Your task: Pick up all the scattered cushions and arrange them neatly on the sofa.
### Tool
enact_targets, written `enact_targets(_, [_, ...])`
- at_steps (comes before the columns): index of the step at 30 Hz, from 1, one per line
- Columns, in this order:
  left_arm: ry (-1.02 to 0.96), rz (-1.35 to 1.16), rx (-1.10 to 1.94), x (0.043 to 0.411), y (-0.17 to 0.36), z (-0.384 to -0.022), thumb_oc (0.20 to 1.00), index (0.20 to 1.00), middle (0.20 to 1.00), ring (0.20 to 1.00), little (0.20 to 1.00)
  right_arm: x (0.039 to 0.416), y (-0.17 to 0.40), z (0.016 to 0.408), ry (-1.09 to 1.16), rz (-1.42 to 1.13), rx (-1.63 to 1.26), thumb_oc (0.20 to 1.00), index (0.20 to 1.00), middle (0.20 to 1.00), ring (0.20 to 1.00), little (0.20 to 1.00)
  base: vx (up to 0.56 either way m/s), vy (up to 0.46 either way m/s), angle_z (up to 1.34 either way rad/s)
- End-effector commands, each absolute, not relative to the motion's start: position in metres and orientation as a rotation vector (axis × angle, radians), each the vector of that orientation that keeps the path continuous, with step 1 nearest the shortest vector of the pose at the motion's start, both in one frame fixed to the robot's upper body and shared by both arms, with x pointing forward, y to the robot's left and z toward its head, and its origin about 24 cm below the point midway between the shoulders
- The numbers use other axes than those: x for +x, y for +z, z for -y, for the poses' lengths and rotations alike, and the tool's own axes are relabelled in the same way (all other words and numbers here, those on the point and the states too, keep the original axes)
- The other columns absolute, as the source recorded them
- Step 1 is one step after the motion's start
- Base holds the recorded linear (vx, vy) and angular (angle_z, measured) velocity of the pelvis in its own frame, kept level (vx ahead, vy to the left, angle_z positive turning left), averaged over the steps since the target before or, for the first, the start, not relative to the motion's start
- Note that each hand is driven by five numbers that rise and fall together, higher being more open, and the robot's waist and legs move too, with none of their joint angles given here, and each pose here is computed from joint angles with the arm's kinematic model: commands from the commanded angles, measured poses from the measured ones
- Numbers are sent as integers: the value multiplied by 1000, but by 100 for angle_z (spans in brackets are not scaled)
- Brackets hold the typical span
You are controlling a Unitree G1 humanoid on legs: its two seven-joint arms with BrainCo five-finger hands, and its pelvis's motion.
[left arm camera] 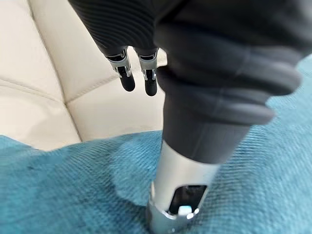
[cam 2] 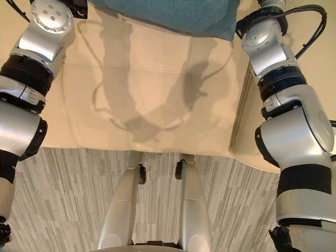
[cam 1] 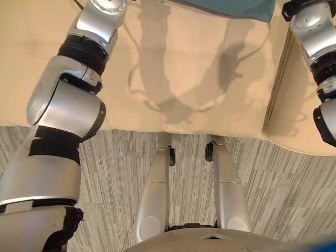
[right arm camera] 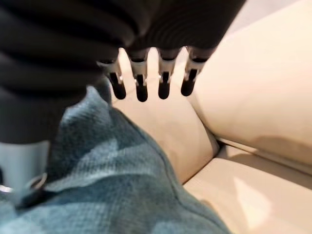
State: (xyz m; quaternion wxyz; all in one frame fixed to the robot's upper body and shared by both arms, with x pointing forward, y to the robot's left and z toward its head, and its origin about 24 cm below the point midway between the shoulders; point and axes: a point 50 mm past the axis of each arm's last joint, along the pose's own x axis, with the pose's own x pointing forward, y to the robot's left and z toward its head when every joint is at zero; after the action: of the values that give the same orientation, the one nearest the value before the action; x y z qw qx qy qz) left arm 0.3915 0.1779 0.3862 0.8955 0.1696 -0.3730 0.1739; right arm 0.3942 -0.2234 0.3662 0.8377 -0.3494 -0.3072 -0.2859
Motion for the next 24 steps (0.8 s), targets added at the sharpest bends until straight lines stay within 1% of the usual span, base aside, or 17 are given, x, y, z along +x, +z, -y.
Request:
enact_targets(1, [364,709,300,400,349,-192,1000,1000,1000,1000,1000,398,331,238,-591,587,-744,1000,1000,1000,1000,1000,-6,-19,5])
enact_targets(2, [382,698,301,399,344,-203,1000,1000,1000,1000,1000,396,327,246,-601,581,-736,1000,1000,1000,1000,1000,-7,-38,7])
enact_targets(3, [408,675,285,396,330,-222,1000,1000,1000,1000,1000,392,313,260,-612,559,-719,1000,1000,1000,1000,1000,-3,-38,10])
enact_targets(4, [415,673,283,393,322,-230,1000,1000,1000,1000,1000,389,304,268,-617,544,-718,1000,1000,1000,1000,1000,3,-59,14])
enact_targets(5, [407,665,281,388,303,-238,1000,1000,1000,1000,1000,383,287,277,-613,530,-709,1000,1000,1000,1000,1000,5,-47,18])
enact_targets(7, [395,652,264,381,280,-243,1000,1000,1000,1000,1000,376,267,282,-600,523,-691,1000,1000,1000,1000,1000,11,-45,16])
enact_targets(9, [378,598,258,374,246,-247,1000,1000,1000,1000,1000,368,235,288,-586,473,-676,1000,1000,1000,1000,1000,36,-63,8])
enact_targets(10, [356,536,256,366,213,-247,1000,1000,1000,1000,1000,359,205,289,-559,427,-653,1000,1000,1000,1000,1000,39,-58,6])
enact_targets(11, [340,496,266,360,194,-247,1000,1000,1000,1000,1000,353,190,288,-536,400,-660,1000,1000,1000,1000,1000,73,-64,5])
enact_targets(12, [308,423,274,347,159,-245,1000,1000,1000,1000,1000,340,149,286,-490,313,-631,1000,1000,1000,1000,1000,48,-39,1])
enact_targets(13, [308,422,275,346,159,-245,1000,1000,1000,1000,1000,339,148,287,-490,311,-631,1000,1000,1000,1000,1000,87,-44,3])
enact_targets(14, [282,345,291,327,125,-245,1000,1000,1000,1000,1000,322,115,282,-444,240,-600,1000,1000,1000,1000,1000,44,-19,1])
enact_targets(15, [274,279,275,316,103,-244,1000,1000,1000,1000,1000,312,95,281,-427,187,-589,1000,1000,1000,1000,1000,83,-23,0])
enact_targets(19, [267,83,288,275,48,-256,1000,1000,1000,1000,1000,279,46,276,-349,33,-583,1000,1000,1000,1000,1000,61,-13,9])
enact_targets(20, [276,-37,289,253,19,-263,1000,1000,1000,1000,1000,262,26,276,-320,-44,-587,1000,1000,1000,1000,1000,65,2,17])
enact_targets(23, [284,-220,294,219,-21,-269,1000,1000,1000,1000,1000,239,-5,271,-249,-166,-611,1000,1000,1000,1000,1000,39,0,16])
enact_targets(24, [278,-338,304,200,-44,-270,1000,1000,1000,1000,1000,228,-22,266,-197,-234,-630,1000,1000,1000,1000,1000,29,-7,17])
